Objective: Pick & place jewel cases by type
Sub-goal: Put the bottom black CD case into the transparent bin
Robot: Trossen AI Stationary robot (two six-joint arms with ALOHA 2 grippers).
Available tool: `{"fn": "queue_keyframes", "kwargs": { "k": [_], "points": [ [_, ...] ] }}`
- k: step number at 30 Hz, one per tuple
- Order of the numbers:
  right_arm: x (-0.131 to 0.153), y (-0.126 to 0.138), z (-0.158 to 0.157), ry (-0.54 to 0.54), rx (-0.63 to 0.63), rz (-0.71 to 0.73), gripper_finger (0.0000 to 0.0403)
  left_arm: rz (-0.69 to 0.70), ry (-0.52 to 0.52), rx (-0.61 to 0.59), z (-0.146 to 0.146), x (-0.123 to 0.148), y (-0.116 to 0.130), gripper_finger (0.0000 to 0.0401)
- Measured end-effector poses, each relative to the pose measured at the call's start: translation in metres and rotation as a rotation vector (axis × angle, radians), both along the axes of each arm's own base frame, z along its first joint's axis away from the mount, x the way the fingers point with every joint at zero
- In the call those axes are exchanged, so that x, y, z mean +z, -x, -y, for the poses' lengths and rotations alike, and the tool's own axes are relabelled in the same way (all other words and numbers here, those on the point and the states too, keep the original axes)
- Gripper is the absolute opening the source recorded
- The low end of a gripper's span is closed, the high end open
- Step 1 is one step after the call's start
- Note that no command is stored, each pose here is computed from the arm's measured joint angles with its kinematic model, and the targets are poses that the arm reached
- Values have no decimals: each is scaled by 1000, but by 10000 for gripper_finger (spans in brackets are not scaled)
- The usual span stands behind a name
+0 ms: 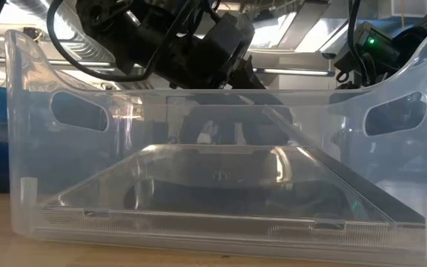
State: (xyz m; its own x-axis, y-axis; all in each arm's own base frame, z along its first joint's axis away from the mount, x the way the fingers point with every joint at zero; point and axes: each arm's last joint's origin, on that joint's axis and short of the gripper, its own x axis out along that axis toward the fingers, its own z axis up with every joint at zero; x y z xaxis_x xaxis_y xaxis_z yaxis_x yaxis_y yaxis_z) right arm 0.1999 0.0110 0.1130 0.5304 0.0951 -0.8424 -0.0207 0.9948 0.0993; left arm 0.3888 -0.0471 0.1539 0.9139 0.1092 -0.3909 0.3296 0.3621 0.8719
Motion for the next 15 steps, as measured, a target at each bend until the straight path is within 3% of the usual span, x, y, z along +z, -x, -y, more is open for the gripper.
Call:
{"fn": "queue_keyframes", "kwargs": {
  "k": [15],
  "points": [
    [0,2,-1,-80,-29,-32,267,-29,-62,-10,0,-2,1,90]
  ]
}}
